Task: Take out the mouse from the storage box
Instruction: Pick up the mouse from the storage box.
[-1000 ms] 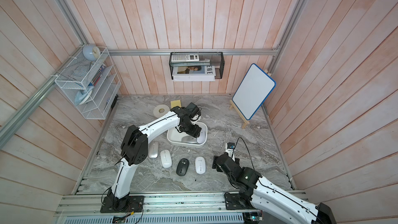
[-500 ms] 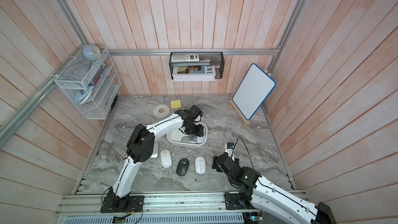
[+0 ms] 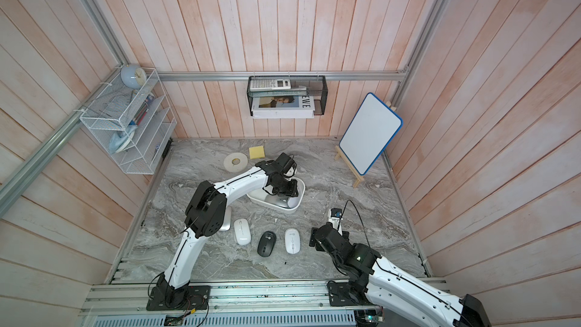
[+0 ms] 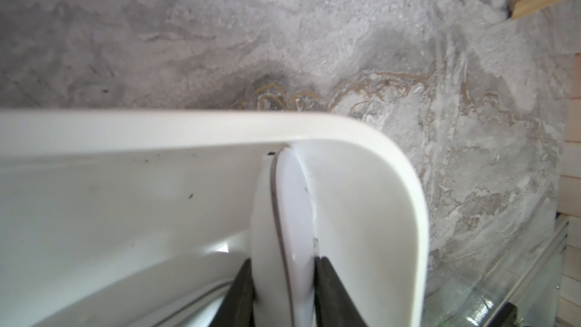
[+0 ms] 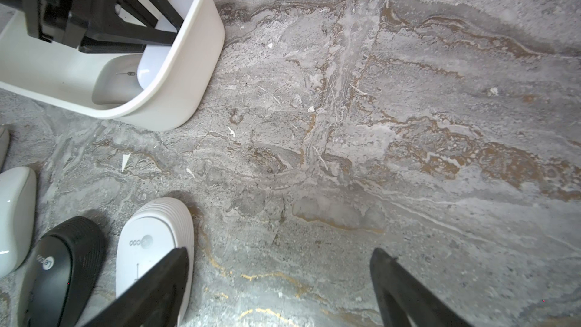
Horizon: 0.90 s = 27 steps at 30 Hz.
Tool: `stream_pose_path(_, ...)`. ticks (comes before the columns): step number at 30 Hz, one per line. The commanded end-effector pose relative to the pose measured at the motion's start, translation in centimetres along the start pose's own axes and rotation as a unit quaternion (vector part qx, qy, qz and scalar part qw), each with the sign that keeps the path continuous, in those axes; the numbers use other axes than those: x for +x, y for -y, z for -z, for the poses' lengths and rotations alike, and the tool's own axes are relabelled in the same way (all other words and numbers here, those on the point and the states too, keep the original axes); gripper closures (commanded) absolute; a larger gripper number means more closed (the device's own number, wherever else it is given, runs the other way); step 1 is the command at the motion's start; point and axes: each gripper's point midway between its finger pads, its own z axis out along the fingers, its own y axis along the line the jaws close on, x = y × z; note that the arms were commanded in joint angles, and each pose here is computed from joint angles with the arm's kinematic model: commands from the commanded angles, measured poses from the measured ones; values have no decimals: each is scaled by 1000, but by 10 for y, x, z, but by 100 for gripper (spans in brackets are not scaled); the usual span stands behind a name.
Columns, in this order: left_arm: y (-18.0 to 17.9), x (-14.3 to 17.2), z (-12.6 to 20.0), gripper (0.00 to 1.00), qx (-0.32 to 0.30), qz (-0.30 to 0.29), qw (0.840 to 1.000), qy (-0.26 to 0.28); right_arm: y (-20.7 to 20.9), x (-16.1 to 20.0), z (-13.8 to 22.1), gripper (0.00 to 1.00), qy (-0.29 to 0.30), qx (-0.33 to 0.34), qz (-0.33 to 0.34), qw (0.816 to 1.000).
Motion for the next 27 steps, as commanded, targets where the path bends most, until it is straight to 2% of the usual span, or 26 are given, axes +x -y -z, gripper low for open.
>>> stream_pose_path(1, -12, 3, 0, 75, -22, 13, 1000, 9, 1, -3, 1, 6, 2, 4, -11, 1000)
stream_pose_path(7, 3, -10, 28, 85, -2, 23, 998, 53, -2, -7, 2, 6, 4, 5, -12, 1000)
stream_pose_path(12, 6, -12, 39, 85, 2, 23, 997, 68, -3, -8, 1, 6, 3, 6, -11, 1000)
stream_pose_path(20, -24, 0, 26, 87, -75, 15, 996, 51, -5, -6, -2, 6, -3, 10, -7, 1000)
stream_pose_path(27, 3, -16, 67, 88, -13, 19, 992, 125, -7, -8, -3, 6, -4, 10, -5, 1000)
